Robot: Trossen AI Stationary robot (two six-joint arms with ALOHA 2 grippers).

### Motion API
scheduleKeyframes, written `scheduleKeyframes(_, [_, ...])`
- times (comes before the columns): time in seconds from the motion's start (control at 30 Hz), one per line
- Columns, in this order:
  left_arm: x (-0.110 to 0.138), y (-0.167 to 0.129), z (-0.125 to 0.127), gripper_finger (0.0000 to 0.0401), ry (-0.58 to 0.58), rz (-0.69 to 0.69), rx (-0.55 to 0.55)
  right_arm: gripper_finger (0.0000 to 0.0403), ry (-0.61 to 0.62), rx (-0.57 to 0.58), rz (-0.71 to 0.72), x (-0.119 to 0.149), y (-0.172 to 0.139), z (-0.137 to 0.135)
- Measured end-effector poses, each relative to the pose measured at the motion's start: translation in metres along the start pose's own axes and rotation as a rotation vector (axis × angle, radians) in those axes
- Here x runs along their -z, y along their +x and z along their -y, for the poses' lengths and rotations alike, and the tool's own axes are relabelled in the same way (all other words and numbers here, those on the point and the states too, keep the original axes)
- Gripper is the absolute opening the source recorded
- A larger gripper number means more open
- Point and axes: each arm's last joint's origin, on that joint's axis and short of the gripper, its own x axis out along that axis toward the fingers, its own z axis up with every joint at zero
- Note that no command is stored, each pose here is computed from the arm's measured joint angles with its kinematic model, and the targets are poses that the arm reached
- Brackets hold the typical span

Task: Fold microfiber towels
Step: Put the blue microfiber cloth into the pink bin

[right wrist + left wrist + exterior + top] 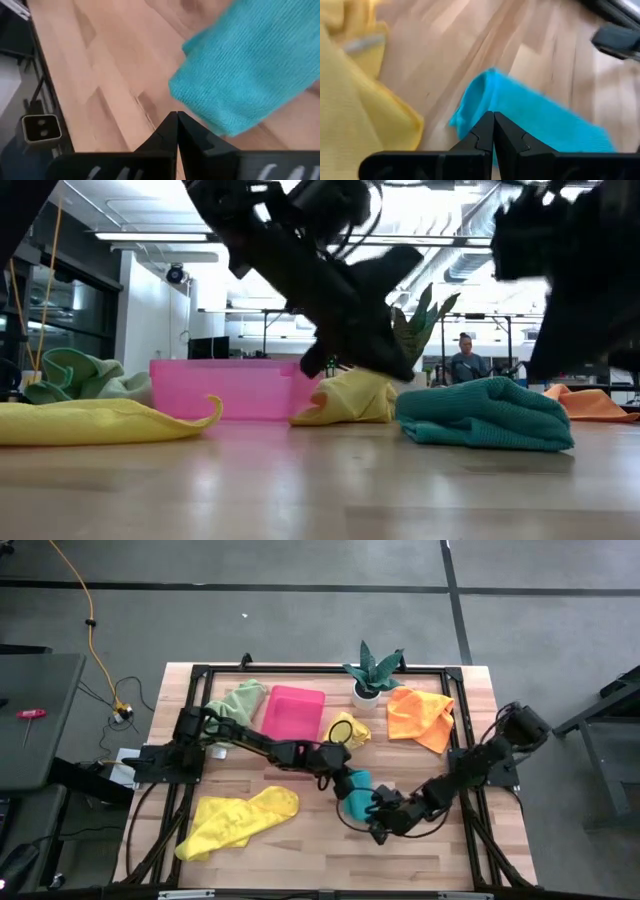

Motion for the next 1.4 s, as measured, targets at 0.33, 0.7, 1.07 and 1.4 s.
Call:
scheduleKeyframes(0.33, [-0.035, -0.055, 0.017, 0.0, 0.168, 0.051, 0.098, 0.0, -0.09, -0.018, 0.174, -0.015, -0.096, 0.001])
scheduleKeyframes(0.7, [-0.046, -0.081, 0.048, 0.0071, 0.622, -0.074, 0.159, 0.0, -0.067, -0.079, 0.411, -0.033, -0.173, 0.025])
scheduleKeyframes(1.07, [-0.01, -0.045, 0.081, 0.0232, 1.301, -0.147, 0.085, 0.0, -0.075, -0.071, 0.444, -0.037, -0.184, 0.034])
scheduleKeyframes(1.4, [0.024, 0.001, 0.068, 0.0254, 1.56, -0.247, 0.1, 0.0, -0.021, -0.059, 0.44, -0.035, -0.179, 0.032])
